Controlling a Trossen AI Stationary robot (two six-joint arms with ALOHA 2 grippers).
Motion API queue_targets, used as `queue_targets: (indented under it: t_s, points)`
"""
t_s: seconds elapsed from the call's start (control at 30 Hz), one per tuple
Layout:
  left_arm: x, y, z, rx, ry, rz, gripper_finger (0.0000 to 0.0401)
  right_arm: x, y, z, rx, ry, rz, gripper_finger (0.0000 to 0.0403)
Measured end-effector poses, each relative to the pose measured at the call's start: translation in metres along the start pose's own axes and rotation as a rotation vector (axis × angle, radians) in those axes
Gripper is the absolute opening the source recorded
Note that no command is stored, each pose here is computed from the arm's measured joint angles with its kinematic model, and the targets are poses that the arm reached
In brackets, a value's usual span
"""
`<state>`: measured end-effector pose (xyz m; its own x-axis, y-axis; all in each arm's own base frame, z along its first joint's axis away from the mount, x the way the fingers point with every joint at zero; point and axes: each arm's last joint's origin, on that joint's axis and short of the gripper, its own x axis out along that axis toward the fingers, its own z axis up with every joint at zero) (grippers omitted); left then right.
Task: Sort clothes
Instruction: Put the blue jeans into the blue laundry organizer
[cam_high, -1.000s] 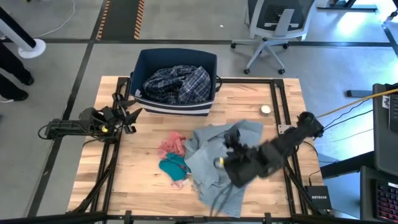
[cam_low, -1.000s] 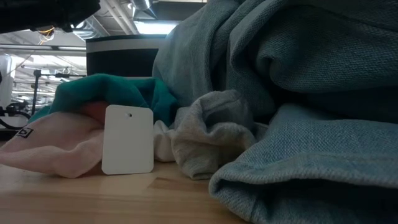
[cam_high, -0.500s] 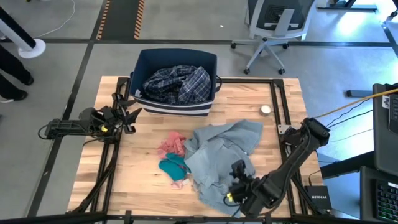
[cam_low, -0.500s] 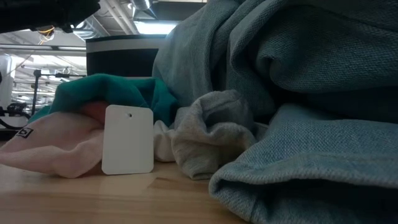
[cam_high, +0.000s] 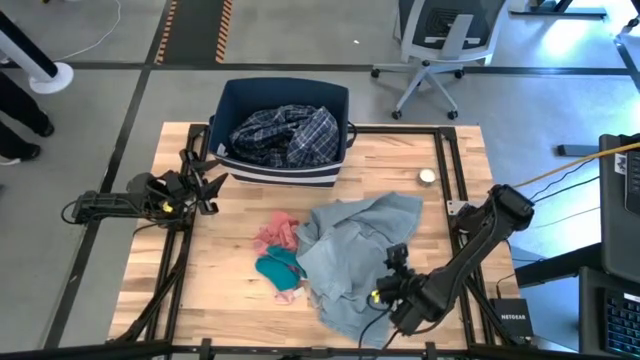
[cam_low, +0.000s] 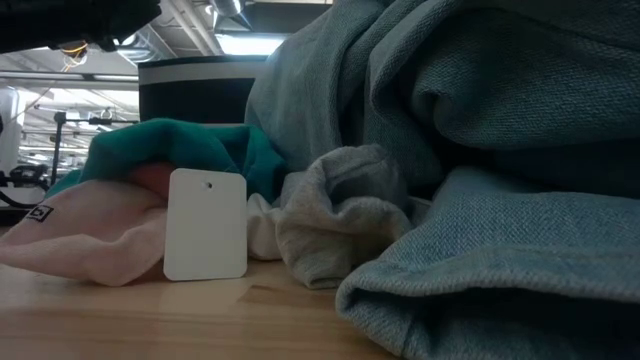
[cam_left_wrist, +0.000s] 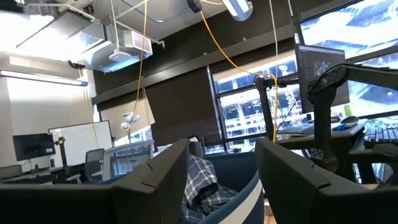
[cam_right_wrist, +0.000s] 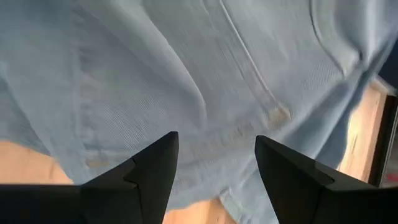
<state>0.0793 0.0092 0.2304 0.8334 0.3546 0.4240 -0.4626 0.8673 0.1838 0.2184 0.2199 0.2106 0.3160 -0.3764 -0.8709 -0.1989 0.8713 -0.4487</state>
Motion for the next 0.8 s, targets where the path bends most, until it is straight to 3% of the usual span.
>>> queue_targets:
  t_s: [0.17,0.4,0.6,0.8]
  points:
    - [0.0,0.001,0.002,-0.007,-0.021,0.008,0.018,-0.008,-0.01,-0.032,0.137,-0.074,-0.004,0.0232]
    - [0.0,0.002,0.004,0.009,-0.038,0.016,0.018,0.001,-0.004,-0.067,0.459,-0.264,0.101,0.0232]
    - [0.0,0.002,0.004,-0.011,-0.038,0.015,0.018,0.034,-0.003,-0.085,0.614,-0.281,0.043,0.0232]
    - [0.0,0.002,0.004,-0.012,-0.038,0.015,0.018,0.047,0.005,-0.087,0.665,-0.357,0.121,0.0232]
